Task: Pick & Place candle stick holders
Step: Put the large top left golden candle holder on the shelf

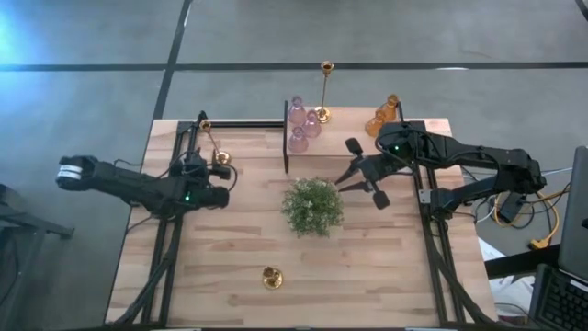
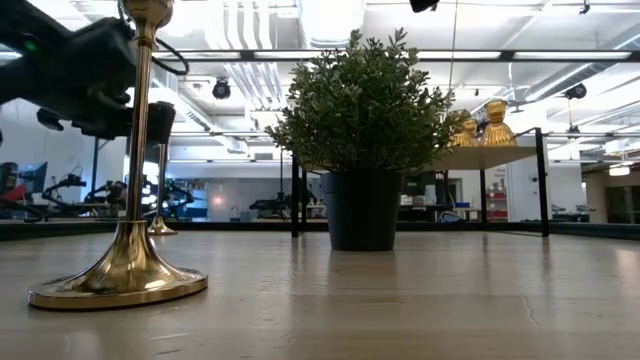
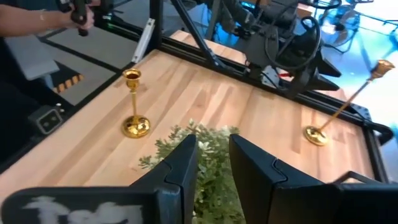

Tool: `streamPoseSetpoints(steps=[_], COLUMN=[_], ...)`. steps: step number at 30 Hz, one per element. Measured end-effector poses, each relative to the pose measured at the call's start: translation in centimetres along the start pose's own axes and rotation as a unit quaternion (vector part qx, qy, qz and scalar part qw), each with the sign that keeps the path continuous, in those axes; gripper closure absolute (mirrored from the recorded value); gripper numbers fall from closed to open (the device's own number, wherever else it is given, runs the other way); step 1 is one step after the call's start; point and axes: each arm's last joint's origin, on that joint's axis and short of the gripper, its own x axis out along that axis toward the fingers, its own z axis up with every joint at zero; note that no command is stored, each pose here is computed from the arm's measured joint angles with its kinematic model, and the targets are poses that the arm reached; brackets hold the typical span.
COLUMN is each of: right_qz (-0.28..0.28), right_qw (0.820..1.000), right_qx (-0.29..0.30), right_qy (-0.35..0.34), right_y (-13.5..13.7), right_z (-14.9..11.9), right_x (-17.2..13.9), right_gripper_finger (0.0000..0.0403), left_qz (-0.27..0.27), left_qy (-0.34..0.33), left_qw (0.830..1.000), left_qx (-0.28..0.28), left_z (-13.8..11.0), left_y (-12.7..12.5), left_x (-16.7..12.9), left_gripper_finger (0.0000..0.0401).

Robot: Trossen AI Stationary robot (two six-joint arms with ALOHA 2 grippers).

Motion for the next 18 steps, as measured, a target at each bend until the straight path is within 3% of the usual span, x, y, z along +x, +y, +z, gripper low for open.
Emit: streamPoseSetpoints(steps=[11, 18], right_qz=[-0.047, -0.057], right_qw=[0.999, 0.998], right_qx=[-0.01, -0.003], right_qy=[0.002, 0.006], right_y=[-1.0, -1.5], right_z=[-0.1, -0.3], right_x=[-0.4, -0.6], right_gripper_finger=[0.031, 0.0303], left_qz=[0.027, 0.051], left_qy=[0.037, 0.068], left_qw=[0.999, 0.996], left_qx=[0.027, -0.013], left_z=[1.3, 1.7], left_y=[-1.5, -1.0], left_x=[2.8, 5.3], left_gripper_finger=[0.0172, 0.0172])
